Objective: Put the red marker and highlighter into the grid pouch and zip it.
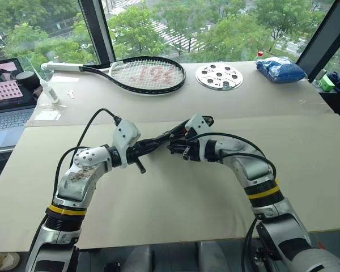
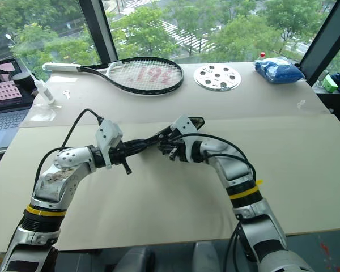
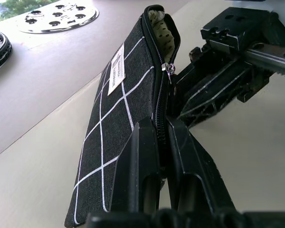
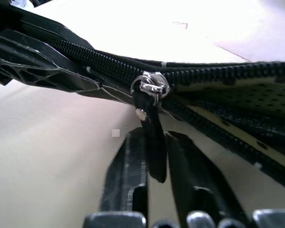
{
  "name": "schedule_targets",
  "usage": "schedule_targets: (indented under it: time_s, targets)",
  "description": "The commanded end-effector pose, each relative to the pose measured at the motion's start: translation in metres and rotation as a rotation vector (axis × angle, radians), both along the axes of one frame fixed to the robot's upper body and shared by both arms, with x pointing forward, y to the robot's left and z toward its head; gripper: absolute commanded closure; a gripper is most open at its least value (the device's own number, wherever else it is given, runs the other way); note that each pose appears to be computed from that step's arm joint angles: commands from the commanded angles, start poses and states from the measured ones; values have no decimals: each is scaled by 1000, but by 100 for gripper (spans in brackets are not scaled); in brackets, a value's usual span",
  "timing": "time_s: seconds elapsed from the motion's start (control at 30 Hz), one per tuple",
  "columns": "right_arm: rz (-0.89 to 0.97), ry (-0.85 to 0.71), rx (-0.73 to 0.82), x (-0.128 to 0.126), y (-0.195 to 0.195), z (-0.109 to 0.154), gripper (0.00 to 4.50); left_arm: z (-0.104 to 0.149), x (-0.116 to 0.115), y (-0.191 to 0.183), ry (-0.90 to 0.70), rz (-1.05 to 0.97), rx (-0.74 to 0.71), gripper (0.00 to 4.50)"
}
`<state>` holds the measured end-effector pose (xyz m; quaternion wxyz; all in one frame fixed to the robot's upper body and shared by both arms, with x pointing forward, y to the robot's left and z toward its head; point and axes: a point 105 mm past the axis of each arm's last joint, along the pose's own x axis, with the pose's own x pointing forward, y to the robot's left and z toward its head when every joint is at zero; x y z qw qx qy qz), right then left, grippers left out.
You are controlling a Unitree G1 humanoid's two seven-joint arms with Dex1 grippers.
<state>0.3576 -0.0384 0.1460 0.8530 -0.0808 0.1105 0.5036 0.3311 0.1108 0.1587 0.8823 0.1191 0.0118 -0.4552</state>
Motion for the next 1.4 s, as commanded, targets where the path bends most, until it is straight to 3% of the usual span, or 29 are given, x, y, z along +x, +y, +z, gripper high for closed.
schedule_targets:
  time_s: [0.03, 0.27, 0.57, 0.7, 0.8, 1.07, 1.23, 1.4]
  targets:
    - [20, -30, 49, -4, 0, 16, 446, 10, -3, -5, -45, -20, -13, 450]
    - [-16, -44, -33, -2, -33, 14, 446, 9, -2, -6, -48, -20, -16, 450]
    - [-295, -57, -166, 22, -152, 27, 446, 6, -5, -3, -43, -16, -18, 450]
    - [-316, -71, -171, 23, -162, 29, 446, 6, -5, -2, -42, -17, -19, 450]
    - [-278, -70, -147, 19, -156, 28, 368, 7, -4, -3, -44, -24, -20, 450]
    - [-160, -12, -20, -7, -136, 28, 92, 7, -5, -13, -58, -83, -36, 450]
    - [-178, -34, 10, -25, -167, 47, 92, 8, -5, -18, -75, -131, -28, 450]
    - [-303, -80, -56, -54, -232, 64, 92, -3, -6, -22, -114, -197, 68, 450]
